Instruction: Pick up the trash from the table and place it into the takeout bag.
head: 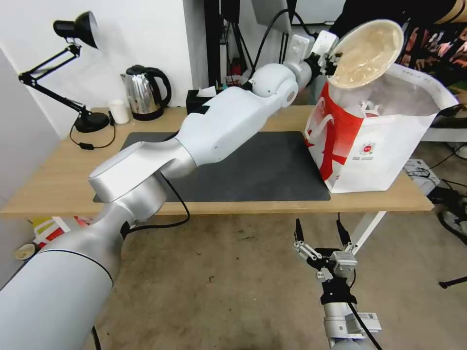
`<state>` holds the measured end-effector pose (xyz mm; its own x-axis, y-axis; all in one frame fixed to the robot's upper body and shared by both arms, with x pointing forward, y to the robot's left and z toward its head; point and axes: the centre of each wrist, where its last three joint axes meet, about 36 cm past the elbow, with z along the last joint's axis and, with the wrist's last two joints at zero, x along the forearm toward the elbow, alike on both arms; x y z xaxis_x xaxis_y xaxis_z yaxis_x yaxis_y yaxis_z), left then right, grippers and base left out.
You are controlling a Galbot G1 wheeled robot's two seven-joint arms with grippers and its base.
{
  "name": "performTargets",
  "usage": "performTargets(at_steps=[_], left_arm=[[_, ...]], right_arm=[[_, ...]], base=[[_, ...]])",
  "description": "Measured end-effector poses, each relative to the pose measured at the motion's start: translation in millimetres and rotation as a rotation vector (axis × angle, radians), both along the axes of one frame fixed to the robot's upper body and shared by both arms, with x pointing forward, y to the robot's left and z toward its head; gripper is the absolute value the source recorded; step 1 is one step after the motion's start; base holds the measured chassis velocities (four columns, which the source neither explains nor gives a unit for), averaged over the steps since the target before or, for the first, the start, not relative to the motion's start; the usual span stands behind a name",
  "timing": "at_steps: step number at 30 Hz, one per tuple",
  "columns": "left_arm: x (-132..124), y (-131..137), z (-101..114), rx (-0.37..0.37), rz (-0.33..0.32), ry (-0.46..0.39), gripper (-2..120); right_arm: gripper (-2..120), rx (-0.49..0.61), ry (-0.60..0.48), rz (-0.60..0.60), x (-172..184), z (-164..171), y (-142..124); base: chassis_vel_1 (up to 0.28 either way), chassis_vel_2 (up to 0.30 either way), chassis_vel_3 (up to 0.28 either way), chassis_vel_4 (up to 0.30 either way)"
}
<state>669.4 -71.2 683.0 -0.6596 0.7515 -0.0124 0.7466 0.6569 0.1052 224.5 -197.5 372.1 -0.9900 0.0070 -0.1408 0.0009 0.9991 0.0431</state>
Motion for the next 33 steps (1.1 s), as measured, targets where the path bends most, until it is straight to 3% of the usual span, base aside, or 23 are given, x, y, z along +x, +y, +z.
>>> performTargets(at_steps=[8,33], left_arm=[[-6,-8,-18,0.026,-0.103,-0.009,3],[-6,-10,-41,0.111,-0.093,-0.024,3]], right_arm=[[100,0.0,0.0,0.0,0,0,0],[100,0.0,0.0,0.0,0,0,0]], base=[[0.0,0.0,0.0,0.0],[0.0,0.0,0.0,0.0]])
